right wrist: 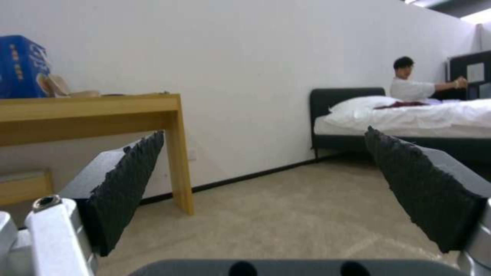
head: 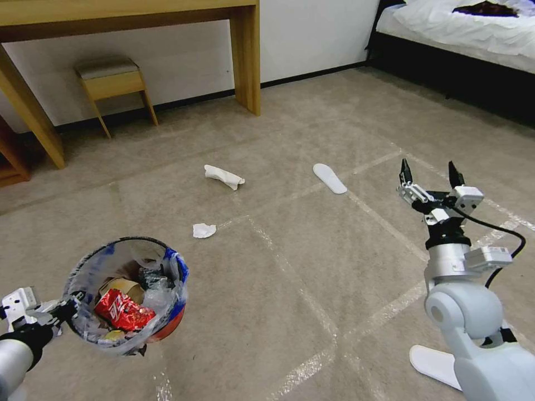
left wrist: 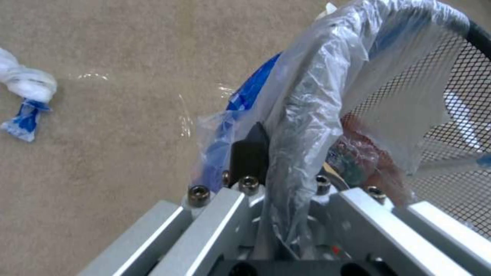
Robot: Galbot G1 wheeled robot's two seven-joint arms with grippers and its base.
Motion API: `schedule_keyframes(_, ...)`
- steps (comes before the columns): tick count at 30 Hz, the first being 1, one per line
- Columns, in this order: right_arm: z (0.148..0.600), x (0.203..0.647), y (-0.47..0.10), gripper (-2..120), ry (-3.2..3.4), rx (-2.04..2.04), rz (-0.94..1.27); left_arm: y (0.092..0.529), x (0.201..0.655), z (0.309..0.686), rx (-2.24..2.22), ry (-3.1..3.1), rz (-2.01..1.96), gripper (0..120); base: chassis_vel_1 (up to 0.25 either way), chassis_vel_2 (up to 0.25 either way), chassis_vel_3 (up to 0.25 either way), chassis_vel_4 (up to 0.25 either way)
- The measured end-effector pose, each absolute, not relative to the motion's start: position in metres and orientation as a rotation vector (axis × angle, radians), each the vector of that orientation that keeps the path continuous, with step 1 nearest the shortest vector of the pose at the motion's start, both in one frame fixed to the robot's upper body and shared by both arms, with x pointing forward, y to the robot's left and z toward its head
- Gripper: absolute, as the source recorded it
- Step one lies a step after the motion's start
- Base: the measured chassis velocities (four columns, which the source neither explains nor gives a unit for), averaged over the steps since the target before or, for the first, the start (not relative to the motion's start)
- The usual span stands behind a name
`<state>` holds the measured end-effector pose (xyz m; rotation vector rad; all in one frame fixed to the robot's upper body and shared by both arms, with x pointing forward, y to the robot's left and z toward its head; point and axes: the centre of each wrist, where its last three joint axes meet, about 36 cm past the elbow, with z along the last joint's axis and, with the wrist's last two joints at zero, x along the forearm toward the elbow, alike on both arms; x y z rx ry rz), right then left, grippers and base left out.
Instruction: Pick up the trash bin and place the garbage on the floor into it.
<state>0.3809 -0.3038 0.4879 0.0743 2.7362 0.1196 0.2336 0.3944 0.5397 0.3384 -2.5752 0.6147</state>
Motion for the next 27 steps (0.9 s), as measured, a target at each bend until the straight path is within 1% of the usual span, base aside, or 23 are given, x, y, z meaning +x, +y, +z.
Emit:
schedule_keyframes(8,0.473,0.367,-0.300,100,2.755,0.106,0.134,0.394,0.232,0.538,0.357,-2.580,0.610,1,0.000,0.000,0.000,0.000)
schedule_keyframes(27,0.471,0.363,-0.296,100,2.756,0.096,0.140,0.396,0.229,0.533,0.404,-2.593,0.558,1,0.000,0.000,0.000,0.000)
